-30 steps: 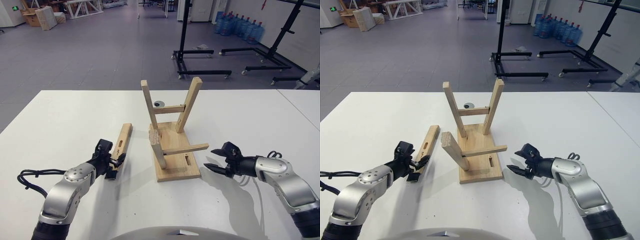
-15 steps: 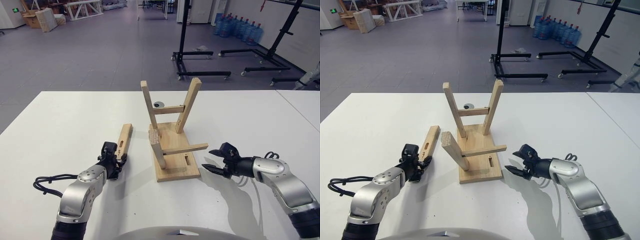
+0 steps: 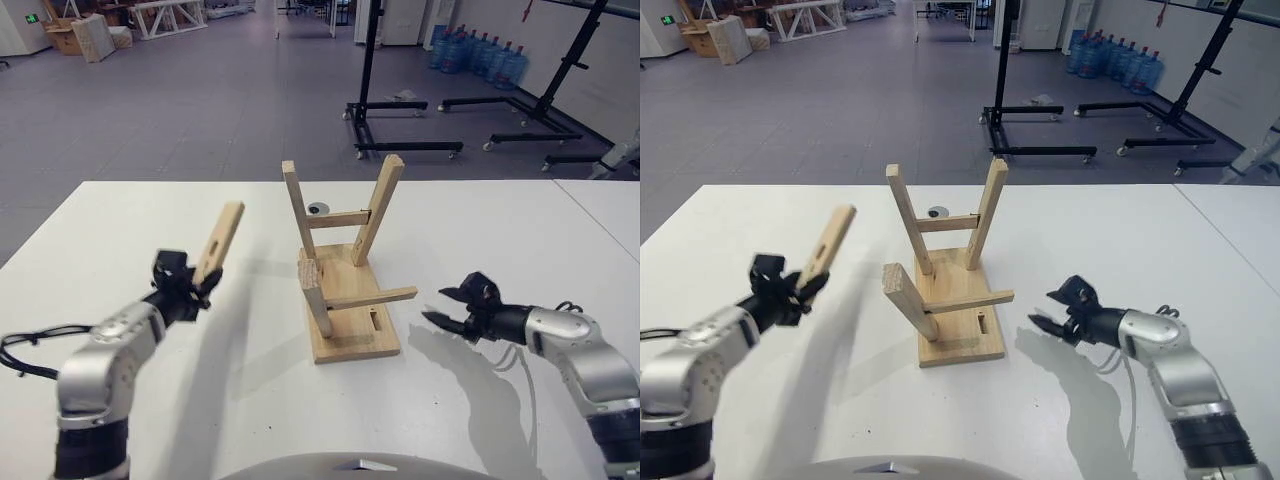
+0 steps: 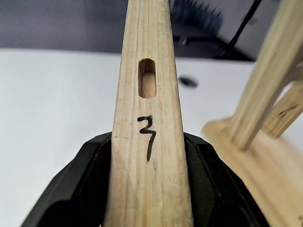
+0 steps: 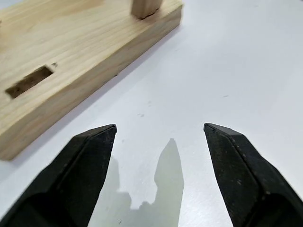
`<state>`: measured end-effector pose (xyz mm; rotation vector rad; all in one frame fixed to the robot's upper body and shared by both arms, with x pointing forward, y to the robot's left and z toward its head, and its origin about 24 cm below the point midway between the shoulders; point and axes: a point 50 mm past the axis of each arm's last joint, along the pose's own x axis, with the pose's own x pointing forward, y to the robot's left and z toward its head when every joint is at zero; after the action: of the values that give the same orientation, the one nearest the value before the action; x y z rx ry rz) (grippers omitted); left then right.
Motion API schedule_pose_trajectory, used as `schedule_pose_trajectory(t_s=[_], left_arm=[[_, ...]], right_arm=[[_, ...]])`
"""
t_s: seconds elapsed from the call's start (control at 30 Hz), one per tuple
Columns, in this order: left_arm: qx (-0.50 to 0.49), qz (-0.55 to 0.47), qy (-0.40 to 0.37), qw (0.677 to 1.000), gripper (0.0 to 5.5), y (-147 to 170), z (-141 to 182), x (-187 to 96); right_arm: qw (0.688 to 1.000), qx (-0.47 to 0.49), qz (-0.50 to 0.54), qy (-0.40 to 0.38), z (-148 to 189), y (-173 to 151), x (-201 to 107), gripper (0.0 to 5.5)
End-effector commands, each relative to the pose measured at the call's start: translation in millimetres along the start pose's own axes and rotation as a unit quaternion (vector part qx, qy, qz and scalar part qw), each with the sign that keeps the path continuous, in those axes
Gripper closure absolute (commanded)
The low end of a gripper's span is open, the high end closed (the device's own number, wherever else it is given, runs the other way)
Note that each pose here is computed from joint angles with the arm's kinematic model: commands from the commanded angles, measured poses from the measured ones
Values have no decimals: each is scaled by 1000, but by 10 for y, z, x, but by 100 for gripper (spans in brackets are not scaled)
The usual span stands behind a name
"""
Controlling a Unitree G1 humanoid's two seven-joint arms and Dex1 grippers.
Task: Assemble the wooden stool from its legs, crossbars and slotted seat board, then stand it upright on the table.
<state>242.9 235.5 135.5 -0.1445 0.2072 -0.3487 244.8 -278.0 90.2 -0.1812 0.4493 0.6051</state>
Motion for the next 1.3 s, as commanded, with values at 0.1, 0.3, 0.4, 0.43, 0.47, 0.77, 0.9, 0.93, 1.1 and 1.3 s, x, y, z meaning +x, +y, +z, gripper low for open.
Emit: schedule_pose_trajectory(t_s=[0.1, 0.3, 0.4, 0.43, 0.47, 0.77, 0.9, 0.93, 1.1, 1.3], left_arm=[[24, -280, -190, 941, 344, -410, 1075, -212], [-68, -472, -186, 859, 344, -822, 1254, 135], [-78, -494, -166, 850, 344, -903, 1196, 247], [-82, -497, -159, 849, 344, -909, 1160, 265], [-85, -498, -152, 849, 344, -910, 1123, 275], [-86, -488, -107, 862, 344, -917, 874, 349], [-87, -501, -107, 855, 344, -967, 869, 350], [-87, -504, -104, 853, 344, -982, 855, 345], [-88, -510, -97, 850, 344, -1025, 804, 341], [-89, -509, -97, 851, 344, -1035, 785, 349]], right_arm=[[949, 152, 79, -263, 1349, -199, -138, 210], [861, 193, 364, -297, 2257, 696, 104, 210], [848, 208, 395, -285, 2264, 909, 158, 210], [842, 217, 402, -287, 2262, 955, 160, 210], [837, 224, 407, -289, 2260, 988, 158, 210], [822, 269, 400, -303, 2240, 1069, 147, 149], [818, 287, 399, -300, 2248, 1094, 204, 77], [816, 292, 398, -302, 2258, 1093, 217, 62], [797, 311, 405, -323, 2327, 1086, 215, 53], [787, 324, 412, -325, 2336, 1123, 220, 74]])
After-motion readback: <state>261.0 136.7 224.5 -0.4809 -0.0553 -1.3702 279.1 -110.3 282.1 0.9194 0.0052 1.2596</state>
